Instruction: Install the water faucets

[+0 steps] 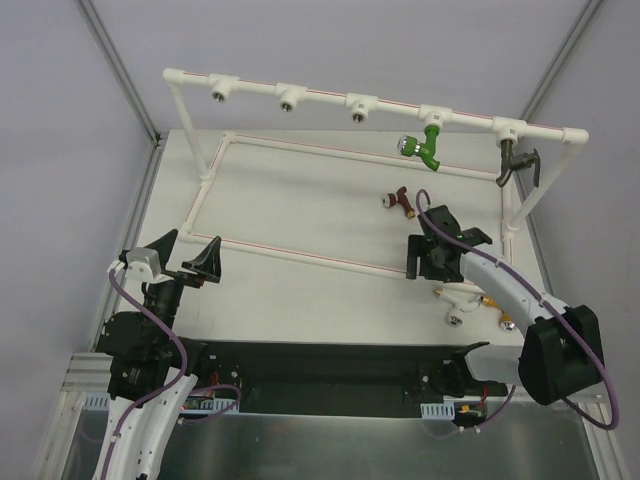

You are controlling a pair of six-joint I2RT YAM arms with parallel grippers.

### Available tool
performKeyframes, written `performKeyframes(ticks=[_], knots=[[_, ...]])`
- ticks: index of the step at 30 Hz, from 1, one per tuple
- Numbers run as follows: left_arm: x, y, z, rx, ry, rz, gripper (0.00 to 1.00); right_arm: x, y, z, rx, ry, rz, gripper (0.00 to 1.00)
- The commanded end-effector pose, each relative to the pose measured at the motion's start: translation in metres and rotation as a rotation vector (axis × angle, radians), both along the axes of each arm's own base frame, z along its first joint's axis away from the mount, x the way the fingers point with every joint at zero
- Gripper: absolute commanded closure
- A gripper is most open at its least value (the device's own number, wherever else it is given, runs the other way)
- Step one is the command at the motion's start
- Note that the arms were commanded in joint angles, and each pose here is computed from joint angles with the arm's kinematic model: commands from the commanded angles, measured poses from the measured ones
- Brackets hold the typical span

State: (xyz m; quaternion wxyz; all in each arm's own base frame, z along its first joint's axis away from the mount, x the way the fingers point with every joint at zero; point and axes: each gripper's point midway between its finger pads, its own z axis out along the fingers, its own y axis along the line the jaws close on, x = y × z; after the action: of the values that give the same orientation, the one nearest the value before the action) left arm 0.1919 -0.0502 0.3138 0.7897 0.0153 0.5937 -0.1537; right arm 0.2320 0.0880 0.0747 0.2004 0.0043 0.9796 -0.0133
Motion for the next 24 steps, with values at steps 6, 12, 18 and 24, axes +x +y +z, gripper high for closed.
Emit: performKeyframes(ticks=[6,12,18,24], knots=[[-0.017,0.002,0.019,-0.015,-0.102,-0.013,0.01,-0.025,-0.06,-0.02,-0.146,0.101,-0.146,0.19],[-0.017,0.002,0.019,-0.015,-0.104,-0.013,0.01,-0.032,-0.055,-0.042,-0.133,0.193,-0.131,0.19],[-0.017,0.001,0.019,-0.015,-0.102,-0.015,0.01,-0.037,-0.041,-0.055,-0.08,0.238,-0.092,0.29],[-0.017,0.001,0.019,-0.014,-0.103,-0.014,0.01,-0.032,-0.025,-0.055,-0.07,0.238,-0.046,0.45]])
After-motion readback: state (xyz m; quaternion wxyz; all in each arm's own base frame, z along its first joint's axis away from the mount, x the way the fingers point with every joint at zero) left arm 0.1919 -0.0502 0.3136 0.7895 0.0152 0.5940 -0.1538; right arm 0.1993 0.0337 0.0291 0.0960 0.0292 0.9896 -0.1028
